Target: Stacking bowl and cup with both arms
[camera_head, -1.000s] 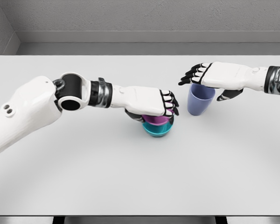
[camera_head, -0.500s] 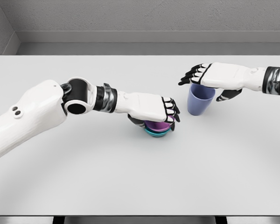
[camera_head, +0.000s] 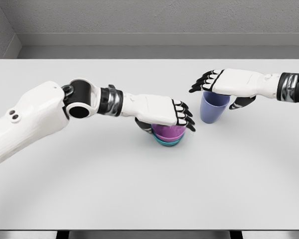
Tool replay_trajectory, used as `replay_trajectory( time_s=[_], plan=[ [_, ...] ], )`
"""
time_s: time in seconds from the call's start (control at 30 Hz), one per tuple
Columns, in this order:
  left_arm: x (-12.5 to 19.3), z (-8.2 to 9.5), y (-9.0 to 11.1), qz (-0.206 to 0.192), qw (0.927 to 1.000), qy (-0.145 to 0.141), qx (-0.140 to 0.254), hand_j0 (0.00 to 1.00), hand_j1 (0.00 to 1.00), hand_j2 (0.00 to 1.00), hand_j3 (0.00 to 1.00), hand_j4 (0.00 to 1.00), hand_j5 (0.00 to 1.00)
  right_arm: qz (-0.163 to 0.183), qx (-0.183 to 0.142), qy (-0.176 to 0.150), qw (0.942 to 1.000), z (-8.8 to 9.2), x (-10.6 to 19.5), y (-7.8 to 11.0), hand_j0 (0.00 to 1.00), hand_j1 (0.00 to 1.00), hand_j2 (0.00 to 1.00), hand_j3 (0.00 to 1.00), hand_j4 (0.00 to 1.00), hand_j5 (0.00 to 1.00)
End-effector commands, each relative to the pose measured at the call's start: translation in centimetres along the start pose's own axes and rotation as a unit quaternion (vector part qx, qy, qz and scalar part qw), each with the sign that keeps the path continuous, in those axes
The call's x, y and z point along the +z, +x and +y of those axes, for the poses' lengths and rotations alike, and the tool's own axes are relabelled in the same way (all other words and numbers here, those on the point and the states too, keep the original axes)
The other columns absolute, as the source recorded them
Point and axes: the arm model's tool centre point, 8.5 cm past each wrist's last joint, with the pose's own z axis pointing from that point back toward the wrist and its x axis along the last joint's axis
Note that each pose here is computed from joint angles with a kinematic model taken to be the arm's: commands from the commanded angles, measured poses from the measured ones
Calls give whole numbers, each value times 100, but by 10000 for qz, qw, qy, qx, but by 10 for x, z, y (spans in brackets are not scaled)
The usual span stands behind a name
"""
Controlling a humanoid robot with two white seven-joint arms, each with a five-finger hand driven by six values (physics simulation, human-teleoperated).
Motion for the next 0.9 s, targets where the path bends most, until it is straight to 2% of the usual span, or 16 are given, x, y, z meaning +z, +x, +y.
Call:
replay_trajectory(
  time_s=[0.0,0.17,0.2,0.27,0.33,0.37,0.4,0.47,0.5,0.6,0.87],
  plan=[
    [4,0,-1,5,10000,58,80,100,100,100,100,100,100,5,-28,-14,10000,0,0,0,100,100,100,100,100,100],
    [14,3,-4,55,9999,95,129,100,100,100,100,100,100,-15,-51,-22,10000,1,-2,0,100,100,100,100,100,100],
    [25,7,-9,120,9996,151,196,100,100,100,100,100,100,-16,-57,-24,10000,1,-3,0,100,100,100,100,100,100],
    [58,9,-20,338,9984,253,367,100,100,100,100,100,100,17,-88,-17,10000,2,-2,-2,100,100,100,100,100,100],
    [122,10,-23,728,9954,367,509,100,100,100,100,100,100,50,-98,-16,9999,2,-1,-5,100,100,100,100,100,100],
    [154,12,-32,1064,9913,493,595,100,100,100,100,100,100,53,-110,-15,9999,2,-2,-5,100,100,100,100,100,100],
    [168,6,-35,1225,9891,469,665,100,100,100,100,100,100,62,-128,-13,9999,3,-2,-6,100,100,100,100,100,100],
    [170,4,-35,1239,9889,453,691,100,100,100,100,100,100,86,-155,-1,9998,4,-2,-8,100,100,100,100,100,100],
    [166,-6,-33,1205,9888,399,788,100,100,100,100,100,100,91,-160,1,9998,5,-1,-8,100,100,100,100,100,100],
    [161,-21,-30,1163,9884,330,924,100,100,100,100,100,100,75,-163,-1,9998,5,-3,-8,100,100,100,100,100,100],
    [159,-31,-29,1159,9874,295,1036,100,100,100,100,100,100,88,-121,38,9999,7,-9,-7,100,100,100,100,100,100]
  ],
)
